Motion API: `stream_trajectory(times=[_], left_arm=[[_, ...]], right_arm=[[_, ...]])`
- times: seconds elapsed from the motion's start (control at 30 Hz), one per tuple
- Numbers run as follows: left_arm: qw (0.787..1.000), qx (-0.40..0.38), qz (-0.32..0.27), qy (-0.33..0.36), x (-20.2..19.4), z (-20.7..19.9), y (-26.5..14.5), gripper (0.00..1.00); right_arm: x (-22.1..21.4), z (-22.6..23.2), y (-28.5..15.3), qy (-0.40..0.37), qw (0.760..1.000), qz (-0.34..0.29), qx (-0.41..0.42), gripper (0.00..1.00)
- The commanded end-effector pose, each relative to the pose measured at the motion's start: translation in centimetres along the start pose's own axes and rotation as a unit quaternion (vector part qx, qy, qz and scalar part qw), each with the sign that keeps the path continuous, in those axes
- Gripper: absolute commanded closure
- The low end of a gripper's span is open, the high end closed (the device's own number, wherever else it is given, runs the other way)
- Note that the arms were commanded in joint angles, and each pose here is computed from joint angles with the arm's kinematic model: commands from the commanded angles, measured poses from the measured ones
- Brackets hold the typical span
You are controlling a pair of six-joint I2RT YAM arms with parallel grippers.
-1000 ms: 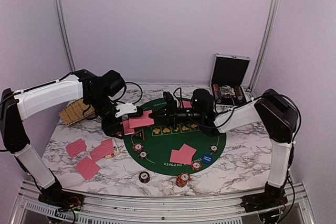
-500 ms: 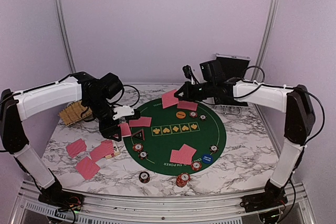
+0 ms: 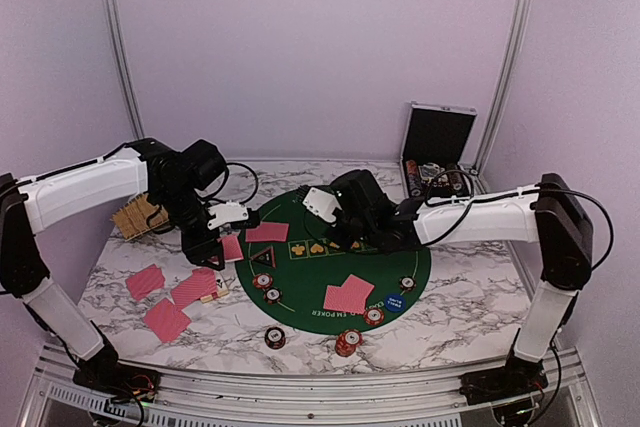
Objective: Distribute texas hold em gaming equipment
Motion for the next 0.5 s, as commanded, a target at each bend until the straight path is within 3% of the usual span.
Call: stream_trajectory(times=[0.0,0.23,0.47], left_arm=[[1.0,0.0,0.007,-0.005,-1.1,-0.2,-0.8,0.4],[1.0,-0.003,0.005,-0.008,-0.8,0.0,-0.9,0.4],[1.0,-0.003,0.006,-0.008,-0.7,0.0,-0.8,0.4]], right_arm=[[0.8,0.0,-0.5,-0.126,0.983,-0.008,-0.132,1.0],[-0.9,3.5,0.3,-0.24,0.957,-0.047,-0.158,1.0],[0.6,6.5,1.7,-0.249,0.959,-0.1,-0.089,1.0]])
Point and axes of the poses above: each gripper's point midway between its finger pads, its own y axis out along the fingers, its own z axis along the line the jaws close on, x = y × z, the point moved 10 cm from there along -y, back along the fingers, and after that the axes turned 13 degrees about -y, right-handed, at the moved point
